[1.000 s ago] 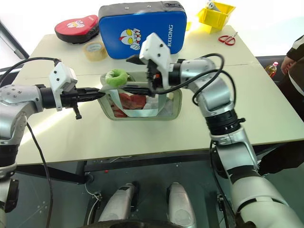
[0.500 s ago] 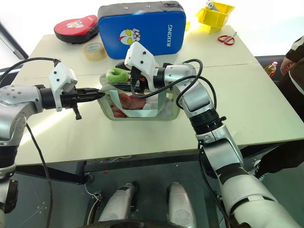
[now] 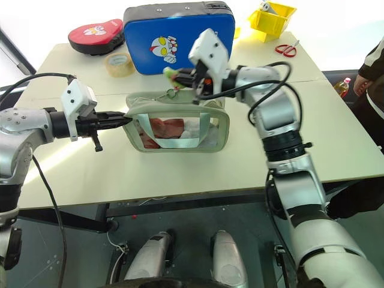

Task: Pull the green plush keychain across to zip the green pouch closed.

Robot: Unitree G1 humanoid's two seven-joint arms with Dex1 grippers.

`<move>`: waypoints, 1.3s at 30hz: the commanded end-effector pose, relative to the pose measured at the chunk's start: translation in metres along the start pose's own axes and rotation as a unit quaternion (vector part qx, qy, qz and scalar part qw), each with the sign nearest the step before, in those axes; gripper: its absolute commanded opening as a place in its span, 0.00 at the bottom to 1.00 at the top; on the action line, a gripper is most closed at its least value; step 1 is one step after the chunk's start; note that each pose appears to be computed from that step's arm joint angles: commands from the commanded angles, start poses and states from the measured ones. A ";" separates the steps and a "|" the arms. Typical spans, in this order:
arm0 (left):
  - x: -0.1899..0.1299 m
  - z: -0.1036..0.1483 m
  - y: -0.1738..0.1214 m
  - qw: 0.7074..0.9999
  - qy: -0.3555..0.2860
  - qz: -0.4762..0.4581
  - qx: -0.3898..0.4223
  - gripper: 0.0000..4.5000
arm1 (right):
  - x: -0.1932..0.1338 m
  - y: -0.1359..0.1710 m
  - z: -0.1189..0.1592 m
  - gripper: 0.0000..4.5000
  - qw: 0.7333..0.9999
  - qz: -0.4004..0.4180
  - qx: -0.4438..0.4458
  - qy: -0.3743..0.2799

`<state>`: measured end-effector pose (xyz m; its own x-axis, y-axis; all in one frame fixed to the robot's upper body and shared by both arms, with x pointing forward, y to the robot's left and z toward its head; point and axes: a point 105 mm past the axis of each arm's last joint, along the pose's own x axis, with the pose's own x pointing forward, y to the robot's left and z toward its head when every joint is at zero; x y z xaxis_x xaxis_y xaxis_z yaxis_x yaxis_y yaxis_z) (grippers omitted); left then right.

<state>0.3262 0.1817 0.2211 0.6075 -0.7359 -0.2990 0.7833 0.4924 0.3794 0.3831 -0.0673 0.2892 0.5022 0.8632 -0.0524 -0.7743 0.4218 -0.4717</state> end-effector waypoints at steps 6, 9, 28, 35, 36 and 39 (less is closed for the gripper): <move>-0.009 0.002 0.000 1.000 0.005 0.013 0.010 0.00 | -0.068 -0.046 -0.012 0.01 0.992 -0.113 -0.016 0.053; -0.009 0.001 0.000 1.000 0.007 0.013 0.008 0.00 | -0.089 -0.057 -0.023 0.01 0.985 -0.153 -0.010 0.074; -0.001 0.002 0.000 1.000 0.006 0.000 0.011 0.00 | -0.077 0.012 -0.122 0.01 0.955 -0.215 0.178 0.099; 0.000 0.001 0.000 1.000 0.007 0.000 0.012 0.00 | -0.070 0.024 -0.131 0.01 0.953 -0.210 0.189 0.111; 0.000 0.001 0.001 1.000 0.007 0.000 0.012 0.00 | -0.071 0.024 -0.132 0.01 0.953 -0.209 0.185 0.114; -0.001 0.000 0.000 1.000 0.007 0.001 0.012 0.00 | -0.075 0.016 -0.123 0.08 0.955 -0.210 0.177 0.109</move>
<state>0.3259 0.1812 0.2198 0.6051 -0.7324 -0.3122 0.7854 0.4849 0.3848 0.3812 -0.1575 0.1571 0.8328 0.5265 -0.1709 -0.5485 0.8264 -0.1273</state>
